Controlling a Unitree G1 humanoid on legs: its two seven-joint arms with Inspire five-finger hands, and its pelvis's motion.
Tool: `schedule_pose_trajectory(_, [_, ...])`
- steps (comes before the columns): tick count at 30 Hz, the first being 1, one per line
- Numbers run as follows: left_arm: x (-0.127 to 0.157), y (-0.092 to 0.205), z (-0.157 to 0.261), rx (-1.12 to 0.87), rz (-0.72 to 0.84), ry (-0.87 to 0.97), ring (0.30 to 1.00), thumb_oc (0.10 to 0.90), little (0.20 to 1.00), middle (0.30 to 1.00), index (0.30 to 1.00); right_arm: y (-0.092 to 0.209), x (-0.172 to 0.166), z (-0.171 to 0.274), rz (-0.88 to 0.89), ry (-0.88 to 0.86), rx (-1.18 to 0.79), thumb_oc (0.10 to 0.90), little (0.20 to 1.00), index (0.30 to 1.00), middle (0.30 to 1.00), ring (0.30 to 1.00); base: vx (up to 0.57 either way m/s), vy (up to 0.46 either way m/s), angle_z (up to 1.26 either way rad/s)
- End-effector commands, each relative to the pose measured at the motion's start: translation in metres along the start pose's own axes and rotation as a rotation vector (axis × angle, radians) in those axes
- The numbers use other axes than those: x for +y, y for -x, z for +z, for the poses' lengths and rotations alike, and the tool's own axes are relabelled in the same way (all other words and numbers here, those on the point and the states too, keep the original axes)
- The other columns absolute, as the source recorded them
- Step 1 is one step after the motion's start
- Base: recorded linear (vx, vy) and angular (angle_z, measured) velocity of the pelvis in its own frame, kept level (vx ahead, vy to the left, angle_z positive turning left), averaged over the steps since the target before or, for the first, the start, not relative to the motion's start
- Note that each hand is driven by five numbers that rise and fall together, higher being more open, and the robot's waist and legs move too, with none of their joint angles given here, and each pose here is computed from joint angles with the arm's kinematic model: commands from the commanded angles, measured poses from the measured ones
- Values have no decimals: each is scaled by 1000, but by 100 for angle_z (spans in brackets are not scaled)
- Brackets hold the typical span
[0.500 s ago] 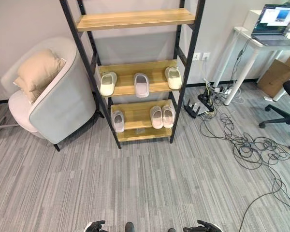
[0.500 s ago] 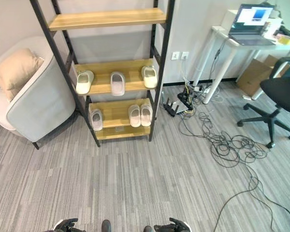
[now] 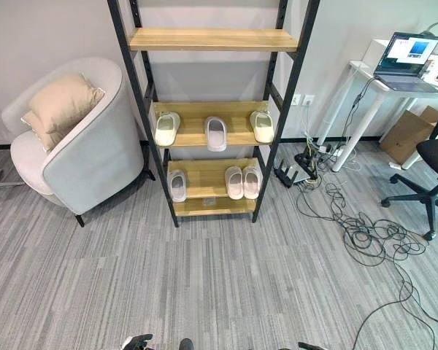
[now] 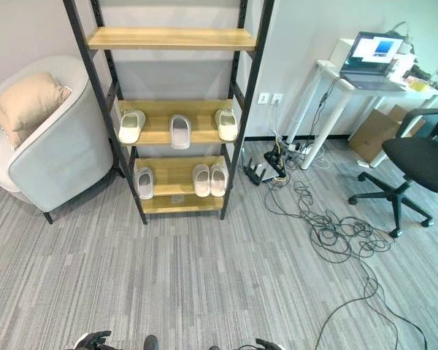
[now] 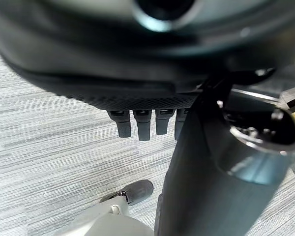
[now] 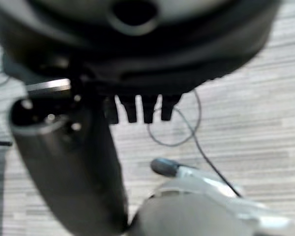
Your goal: Arrange the slippers neatly on the shoe rack.
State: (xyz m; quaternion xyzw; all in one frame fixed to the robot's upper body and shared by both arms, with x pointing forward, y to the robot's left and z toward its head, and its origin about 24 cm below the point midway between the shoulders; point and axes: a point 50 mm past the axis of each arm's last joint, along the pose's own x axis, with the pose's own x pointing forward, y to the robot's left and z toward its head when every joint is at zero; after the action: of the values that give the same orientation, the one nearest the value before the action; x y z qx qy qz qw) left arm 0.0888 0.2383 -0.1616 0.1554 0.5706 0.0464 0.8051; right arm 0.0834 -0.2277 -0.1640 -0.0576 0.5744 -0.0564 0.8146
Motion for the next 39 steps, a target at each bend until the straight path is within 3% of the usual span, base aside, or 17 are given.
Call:
schedule_pose_trajectory(1, [-7, -3, 21, -38, -17, -4, 900, 800, 900, 900, 900, -3, 8, 26, 25, 103, -63, 800, 900, 900, 900, 900, 3, -59, 14])
schedule_pose_trajectory(9, [-3, -4, 42, -101, -7, -60, 900, 800, 900, 900, 900, -4, -10, 51, -26, 195, -129, 800, 900, 900, 900, 900, -60, -24, 36])
schedule_pose_trajectory(14, [8, -2, 4, 40, 22, -17, 900, 800, 900, 900, 900, -3, -27, 49, -80, 167, -106, 800, 900, 900, 900, 900, 200, 177, 58])
schedule_pose_trajectory(16, [15, 0, -11, 85, 35, 15, 900, 800, 900, 900, 900, -2, -26, 48, -87, 81, -124, 800, 900, 900, 900, 900, 562, 395, 12])
schedule_pose_trajectory(19, [16, -1, -4, 59, 39, 20, 900, 800, 900, 900, 900, -3, -15, 59, -63, 101, -160, 800, 900, 900, 900, 900, 265, 253, 9])
schedule_pose_trajectory(25, [26, -5, 55, -138, 78, -18, 900, 800, 900, 900, 900, -1, 4, 91, -28, 149, -274, 800, 900, 900, 900, 900, 212, 126, 0])
schedule_pose_trajectory(34, [14, -4, 79, -201, 85, -151, 900, 800, 900, 900, 900, -4, 3, 70, -36, 126, -195, 800, 900, 900, 900, 900, 287, -133, 18])
schedule_pose_trajectory(39, [4, -5, 55, -139, 44, -199, 900, 800, 900, 900, 900, -4, -8, 36, -50, 173, -82, 800, 900, 900, 900, 900, 337, -277, 31])
